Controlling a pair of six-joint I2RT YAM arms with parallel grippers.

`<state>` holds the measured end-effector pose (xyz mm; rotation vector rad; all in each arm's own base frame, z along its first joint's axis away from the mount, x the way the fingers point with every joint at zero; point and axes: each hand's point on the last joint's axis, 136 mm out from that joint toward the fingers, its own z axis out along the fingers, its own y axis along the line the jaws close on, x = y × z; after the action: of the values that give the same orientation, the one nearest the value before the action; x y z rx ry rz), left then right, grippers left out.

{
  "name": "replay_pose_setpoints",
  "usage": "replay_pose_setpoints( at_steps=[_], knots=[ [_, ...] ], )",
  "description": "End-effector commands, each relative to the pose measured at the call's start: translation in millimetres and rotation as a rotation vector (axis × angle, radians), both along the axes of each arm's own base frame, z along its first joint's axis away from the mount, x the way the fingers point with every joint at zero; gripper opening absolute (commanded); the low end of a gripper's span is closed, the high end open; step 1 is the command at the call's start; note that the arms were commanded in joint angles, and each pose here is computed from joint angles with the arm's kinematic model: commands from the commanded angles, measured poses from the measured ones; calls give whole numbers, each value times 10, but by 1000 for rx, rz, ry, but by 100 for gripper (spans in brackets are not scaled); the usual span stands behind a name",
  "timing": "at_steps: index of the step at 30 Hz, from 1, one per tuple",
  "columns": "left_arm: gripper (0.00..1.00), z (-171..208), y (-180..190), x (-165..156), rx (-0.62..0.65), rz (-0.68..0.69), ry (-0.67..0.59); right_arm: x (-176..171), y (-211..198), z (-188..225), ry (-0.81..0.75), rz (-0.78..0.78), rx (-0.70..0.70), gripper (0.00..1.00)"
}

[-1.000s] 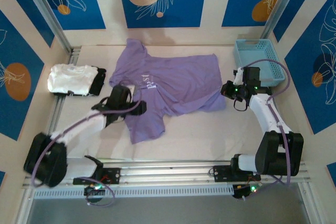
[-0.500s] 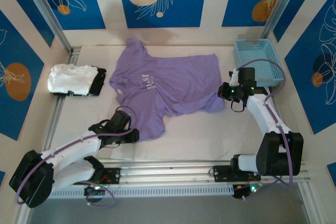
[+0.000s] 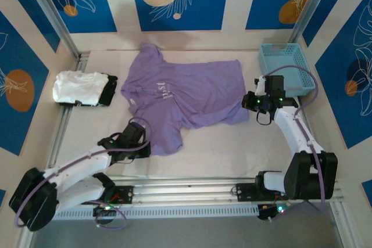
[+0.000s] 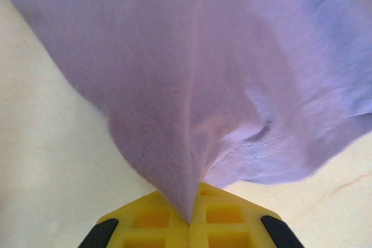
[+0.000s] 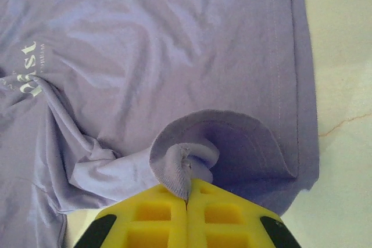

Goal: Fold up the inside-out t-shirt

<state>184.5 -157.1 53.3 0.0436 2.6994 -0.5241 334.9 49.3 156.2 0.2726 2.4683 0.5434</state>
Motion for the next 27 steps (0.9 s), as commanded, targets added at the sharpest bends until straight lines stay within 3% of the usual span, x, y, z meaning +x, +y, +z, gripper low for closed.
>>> replay_pose_setpoints(
  at_steps=[1, 4, 9, 13, 16, 21, 24, 27],
  knots=[
    [0, 781, 8, 333, -33, 7, -227, -43, 18, 307, -79, 14, 28, 0],
    [0, 1632, 63, 560, -56, 8, -443, -37, 48, 722, -185, 26, 45, 0],
    [0, 3149, 300, 745, 17, 21, -803, -133, -45, 1673, -397, 11, -12, 0],
    [0, 4309, 507, 577, 19, 46, -1047, -444, -138, 2541, -603, -16, -85, 0],
    [0, 4953, 698, 360, 5, 85, -1213, -776, -165, 3082, -746, -30, -134, 0],
    [0, 5572, 972, 144, 43, 167, -1377, -1259, -163, 3743, -936, -45, -178, 0],
    [0, 5514, 906, 475, 177, 170, -1294, -1300, -140, 3906, -990, -37, -175, 0],
    [0, 5228, 741, 1003, 228, 148, -1185, -1029, -125, 3827, -964, -18, -158, 0]
  ],
)
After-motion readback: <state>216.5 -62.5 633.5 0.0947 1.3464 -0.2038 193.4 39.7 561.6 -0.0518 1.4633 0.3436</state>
